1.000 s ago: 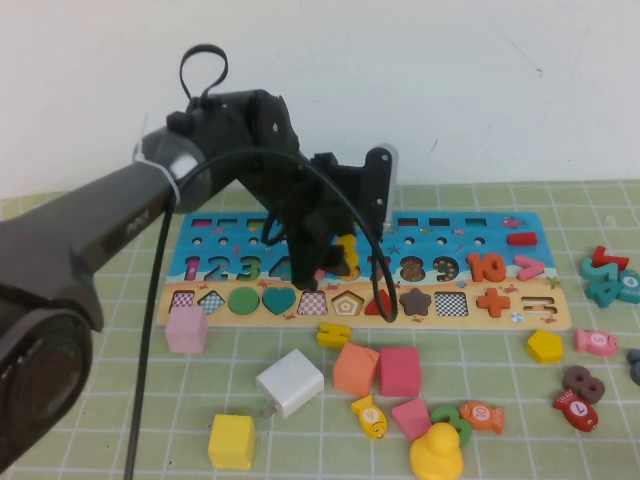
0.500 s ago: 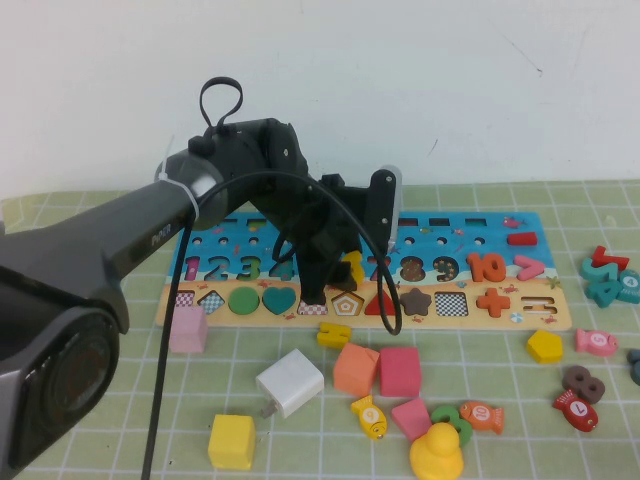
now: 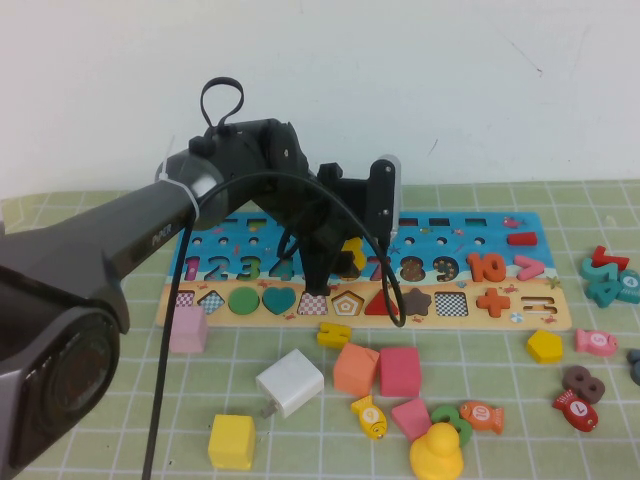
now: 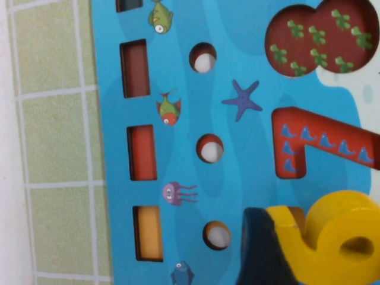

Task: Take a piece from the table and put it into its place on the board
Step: Place the "number 6" into the hole of the number 6

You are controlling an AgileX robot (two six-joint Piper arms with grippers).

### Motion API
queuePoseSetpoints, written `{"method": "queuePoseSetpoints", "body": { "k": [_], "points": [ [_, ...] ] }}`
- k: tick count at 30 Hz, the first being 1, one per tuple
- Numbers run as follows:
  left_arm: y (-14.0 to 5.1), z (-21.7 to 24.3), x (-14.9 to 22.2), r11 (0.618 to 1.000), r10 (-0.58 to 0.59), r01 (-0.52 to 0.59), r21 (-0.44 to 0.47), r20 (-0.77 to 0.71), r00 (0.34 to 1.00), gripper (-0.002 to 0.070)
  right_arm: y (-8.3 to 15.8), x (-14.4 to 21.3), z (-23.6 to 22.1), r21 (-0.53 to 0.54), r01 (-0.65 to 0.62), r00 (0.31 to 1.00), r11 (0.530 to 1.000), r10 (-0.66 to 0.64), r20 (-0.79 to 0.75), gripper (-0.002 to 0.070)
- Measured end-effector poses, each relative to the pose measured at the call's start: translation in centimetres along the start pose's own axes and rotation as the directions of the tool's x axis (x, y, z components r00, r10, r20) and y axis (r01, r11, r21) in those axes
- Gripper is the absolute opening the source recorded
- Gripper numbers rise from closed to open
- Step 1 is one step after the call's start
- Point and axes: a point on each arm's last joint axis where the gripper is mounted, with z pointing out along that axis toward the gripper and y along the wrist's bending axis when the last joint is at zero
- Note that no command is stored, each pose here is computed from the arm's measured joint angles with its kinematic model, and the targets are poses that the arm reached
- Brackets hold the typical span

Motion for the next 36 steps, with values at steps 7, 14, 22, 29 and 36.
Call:
{"method": "queuePoseSetpoints", "body": {
  "k": [7,14,22,29,36],
  "points": [
    [0.02,0.00,0.02,1.000,-0.029,0.029,-0.003,-0.002,1.000,0.0357,0.00,0.00,0.00,0.000,0.000,1.000,1.000,0.000,0.000,-0.0001],
    [0.02,0.00,0.02,0.997,-0.071,0.071,-0.003,-0.002,0.997,0.0357,0.00,0.00,0.00,0.000,0.000,1.000,1.000,0.000,0.000,-0.0001],
    [0.00,0.00,0.03,0.997,-0.074,0.074,0.000,-0.003,0.997,0.0357,0.00,0.00,0.00,0.000,0.000,1.000,1.000,0.000,0.000,-0.0001],
    [0.00,0.00,0.03,0.997,-0.079,0.079,0.000,-0.003,0.997,0.0361,0.00,0.00,0.00,0.000,0.000,1.000,1.000,0.000,0.000,-0.0001],
    [-0.07,0.00,0.03,0.995,-0.095,0.095,0.007,-0.005,0.995,0.0365,0.00,0.00,0.00,0.000,0.000,1.000,1.000,0.000,0.000,-0.0001]
  ]
}}
